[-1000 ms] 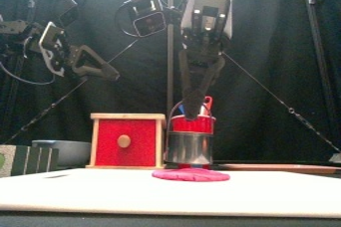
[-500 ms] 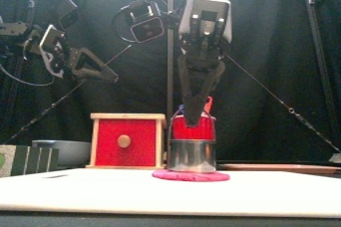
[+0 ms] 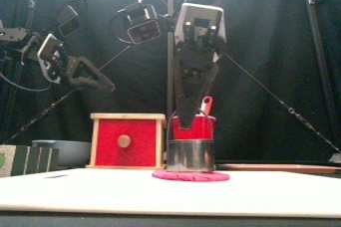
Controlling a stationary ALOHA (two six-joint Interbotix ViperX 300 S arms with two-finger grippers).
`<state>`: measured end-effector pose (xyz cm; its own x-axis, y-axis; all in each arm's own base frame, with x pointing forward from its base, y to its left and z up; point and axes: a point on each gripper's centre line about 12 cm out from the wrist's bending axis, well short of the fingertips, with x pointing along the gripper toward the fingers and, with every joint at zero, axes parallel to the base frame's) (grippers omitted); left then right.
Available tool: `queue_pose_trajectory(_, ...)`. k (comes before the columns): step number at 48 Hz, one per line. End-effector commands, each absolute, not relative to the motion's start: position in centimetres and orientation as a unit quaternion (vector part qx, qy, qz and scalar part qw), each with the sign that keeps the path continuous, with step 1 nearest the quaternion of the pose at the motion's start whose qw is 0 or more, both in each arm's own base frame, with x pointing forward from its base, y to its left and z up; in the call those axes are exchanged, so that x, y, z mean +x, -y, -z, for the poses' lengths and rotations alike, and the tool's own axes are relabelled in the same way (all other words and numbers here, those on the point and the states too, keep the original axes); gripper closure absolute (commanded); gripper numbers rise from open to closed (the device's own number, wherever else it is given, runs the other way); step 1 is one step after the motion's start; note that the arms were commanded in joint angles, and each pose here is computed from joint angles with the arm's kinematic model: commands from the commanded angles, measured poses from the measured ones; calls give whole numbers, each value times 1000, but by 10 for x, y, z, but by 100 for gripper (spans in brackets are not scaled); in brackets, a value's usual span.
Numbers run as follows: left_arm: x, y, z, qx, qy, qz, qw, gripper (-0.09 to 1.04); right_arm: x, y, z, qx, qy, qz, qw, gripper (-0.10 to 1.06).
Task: Get the cutter from the drawer then cut the dough then place the extra dough in the bowl
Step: Cut the dough
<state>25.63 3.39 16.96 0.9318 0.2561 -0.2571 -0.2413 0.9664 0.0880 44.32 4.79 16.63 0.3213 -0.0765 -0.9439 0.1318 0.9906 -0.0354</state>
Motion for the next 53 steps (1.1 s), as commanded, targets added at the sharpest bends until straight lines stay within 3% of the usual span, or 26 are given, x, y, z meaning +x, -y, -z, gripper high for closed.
queue_pose_trajectory(1, 262, -36, -169, 27, -141, -128, 981, 61, 439, -47, -200, 23, -544, 64, 836, 14)
queue_pose_trajectory(12, 284, -34, -183, 23, -123, -123, 984, 52, 399, -41, -213, 1, -532, 66, 844, 14)
queue_pose_trajectory(20, 295, -28, -185, 24, -121, -113, 986, 48, 383, -51, -224, 45, -456, 48, 888, 14)
queue_pose_trajectory(29, 305, -24, -184, 25, -123, -107, 986, 48, 378, -60, -216, 71, -420, 25, 904, 14)
queue_pose_trajectory(36, 313, -9, -185, 29, -121, -83, 989, 48, 371, -74, -218, 67, -374, -15, 925, 15)
queue_pose_trajectory(45, 320, 24, -179, 31, -128, -35, 991, 48, 353, -75, -192, 47, -325, -63, 942, 15)
queue_pose_trajectory(53, 327, 61, -178, 5, -123, -7, 992, 48, 345, -55, -178, 30, -318, -60, 946, 15)
